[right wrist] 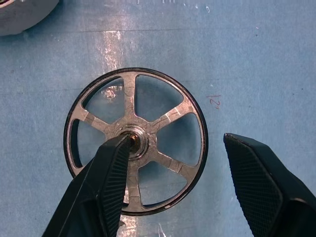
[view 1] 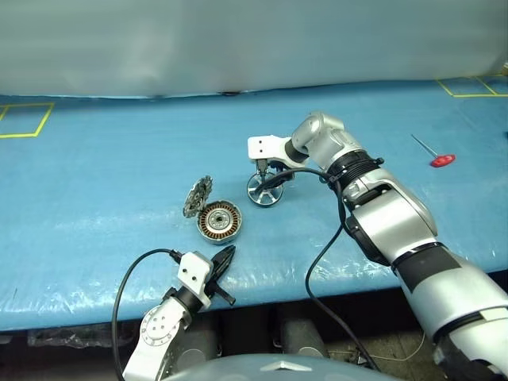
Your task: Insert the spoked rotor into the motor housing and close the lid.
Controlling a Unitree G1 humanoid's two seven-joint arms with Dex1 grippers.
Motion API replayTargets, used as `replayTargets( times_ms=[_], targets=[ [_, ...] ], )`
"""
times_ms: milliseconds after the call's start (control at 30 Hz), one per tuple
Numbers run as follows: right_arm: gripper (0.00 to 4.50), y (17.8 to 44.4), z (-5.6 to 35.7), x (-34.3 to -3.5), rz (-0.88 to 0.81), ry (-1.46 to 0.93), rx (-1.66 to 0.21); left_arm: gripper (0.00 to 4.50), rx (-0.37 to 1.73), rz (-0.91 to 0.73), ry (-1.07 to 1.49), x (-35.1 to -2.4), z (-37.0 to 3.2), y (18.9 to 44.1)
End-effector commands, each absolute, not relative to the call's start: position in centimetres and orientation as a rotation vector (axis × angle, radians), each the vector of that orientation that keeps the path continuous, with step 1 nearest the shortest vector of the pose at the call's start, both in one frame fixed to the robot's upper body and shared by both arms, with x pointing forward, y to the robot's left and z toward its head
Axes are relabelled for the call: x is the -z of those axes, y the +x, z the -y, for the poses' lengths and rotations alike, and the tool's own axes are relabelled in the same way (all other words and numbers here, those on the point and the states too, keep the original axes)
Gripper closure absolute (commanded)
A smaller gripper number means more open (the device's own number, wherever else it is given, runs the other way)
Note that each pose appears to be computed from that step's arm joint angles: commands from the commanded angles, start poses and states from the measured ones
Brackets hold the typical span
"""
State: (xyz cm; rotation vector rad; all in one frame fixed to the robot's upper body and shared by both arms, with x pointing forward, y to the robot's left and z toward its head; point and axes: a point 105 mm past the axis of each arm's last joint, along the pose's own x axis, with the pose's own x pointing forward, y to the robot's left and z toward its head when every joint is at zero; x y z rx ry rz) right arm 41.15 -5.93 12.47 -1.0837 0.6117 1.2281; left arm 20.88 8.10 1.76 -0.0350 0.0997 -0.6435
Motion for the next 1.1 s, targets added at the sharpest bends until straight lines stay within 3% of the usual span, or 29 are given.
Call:
replayTargets(
  times_ms=[33, 467, 1100],
  targets=[
    [1.31, 41.6, 5.3, -14.4, -0.537, -1.115, -1.216, 4.50, 0.680, -0.098, -0.037, -2.1, -7.4, 20.6],
    [1.31, 41.4, 5.2, -15.2, -0.523, -1.135, -1.228, 4.50, 0.701, -0.106, -0.032, -2.0, -7.3, 20.7],
    [1.31, 39.6, 4.9, -13.0, -0.580, -1.123, -1.327, 4.50, 0.726, -0.120, -0.032, -1.9, -7.0, 20.7]
  ],
)
